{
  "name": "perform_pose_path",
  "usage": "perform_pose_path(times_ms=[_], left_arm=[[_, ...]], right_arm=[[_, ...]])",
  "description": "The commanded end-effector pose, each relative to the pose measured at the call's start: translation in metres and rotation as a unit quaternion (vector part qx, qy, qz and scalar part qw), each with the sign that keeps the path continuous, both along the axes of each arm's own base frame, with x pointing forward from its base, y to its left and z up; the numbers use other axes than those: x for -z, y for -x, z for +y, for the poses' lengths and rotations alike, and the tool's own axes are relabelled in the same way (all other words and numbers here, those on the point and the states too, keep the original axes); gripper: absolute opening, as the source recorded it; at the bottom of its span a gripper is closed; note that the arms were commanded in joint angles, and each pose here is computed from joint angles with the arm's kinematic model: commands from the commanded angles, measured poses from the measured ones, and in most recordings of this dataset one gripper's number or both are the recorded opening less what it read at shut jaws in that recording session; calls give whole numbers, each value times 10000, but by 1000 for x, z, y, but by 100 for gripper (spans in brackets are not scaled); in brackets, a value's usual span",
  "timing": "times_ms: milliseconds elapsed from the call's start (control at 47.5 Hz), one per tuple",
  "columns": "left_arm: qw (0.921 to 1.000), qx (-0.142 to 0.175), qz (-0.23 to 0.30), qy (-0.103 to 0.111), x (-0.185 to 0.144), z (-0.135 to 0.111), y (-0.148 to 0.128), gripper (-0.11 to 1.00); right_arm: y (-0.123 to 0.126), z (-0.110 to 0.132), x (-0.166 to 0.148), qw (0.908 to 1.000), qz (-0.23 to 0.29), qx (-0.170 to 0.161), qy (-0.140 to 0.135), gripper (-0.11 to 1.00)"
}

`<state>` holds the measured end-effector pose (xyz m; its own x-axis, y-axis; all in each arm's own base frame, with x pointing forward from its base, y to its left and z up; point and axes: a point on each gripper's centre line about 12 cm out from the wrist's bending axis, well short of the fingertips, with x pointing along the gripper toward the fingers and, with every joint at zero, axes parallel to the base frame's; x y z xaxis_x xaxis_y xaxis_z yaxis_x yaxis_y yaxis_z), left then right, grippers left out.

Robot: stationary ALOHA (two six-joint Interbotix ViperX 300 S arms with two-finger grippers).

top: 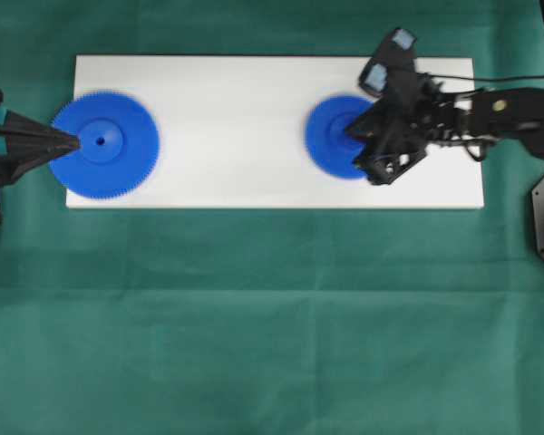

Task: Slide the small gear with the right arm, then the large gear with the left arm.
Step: 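Slide the right gear back rightward to its starting spot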

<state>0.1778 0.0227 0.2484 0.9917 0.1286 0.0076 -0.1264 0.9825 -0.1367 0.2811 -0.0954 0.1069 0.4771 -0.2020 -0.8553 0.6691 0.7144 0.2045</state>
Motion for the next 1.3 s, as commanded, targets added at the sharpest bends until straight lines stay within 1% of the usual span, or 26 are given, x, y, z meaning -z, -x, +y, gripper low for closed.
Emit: perform_pose_path(times_ms=[0, 126, 316, 484, 631, 716, 947, 1031, 1158, 1242, 1284], left_arm=[[9999, -11, -99, -13, -9, 1, -4, 0], [10000, -11, -91, -12, -11, 1, -6, 0], [10000, -8, -22, -11, -11, 2, -10, 0], [10000, -11, 49, -18, -10, 2, -14, 0], [10000, -8, 73, -30, -11, 2, -16, 0], [10000, -11, 73, -22, -11, 2, -16, 0], [10000, -11, 78, -6, -10, 2, -16, 0], [10000, -10, 87, -13, -10, 2, -16, 0], [10000, -8, 80, -21, -11, 2, -16, 0], [10000, -18, 79, -14, -11, 3, -16, 0], [10000, -16, 88, -20, -10, 3, -16, 0]], right_arm=[[40, 9, 24, 9969, 729, 205, -233, 50], [58, 12, 25, 9948, 880, 402, -315, 50], [91, 14, 28, 9852, 1281, 1014, -518, 50], [106, 14, 23, 9807, 1354, 1332, -468, 50], [116, 13, 19, 9750, 1459, 1636, -374, 50], [120, 11, 18, 9725, 1509, 1750, -293, 50], [115, 7, 13, 9745, 1414, 1734, -167, 50], [111, 6, 11, 9770, 1304, 1682, -125, 50], [103, 4, 1, 9831, 1013, 1526, 16, 50], [98, 2, -11, 9867, 753, 1429, 159, 50], [96, 0, -20, 9884, 579, 1378, 274, 50]])
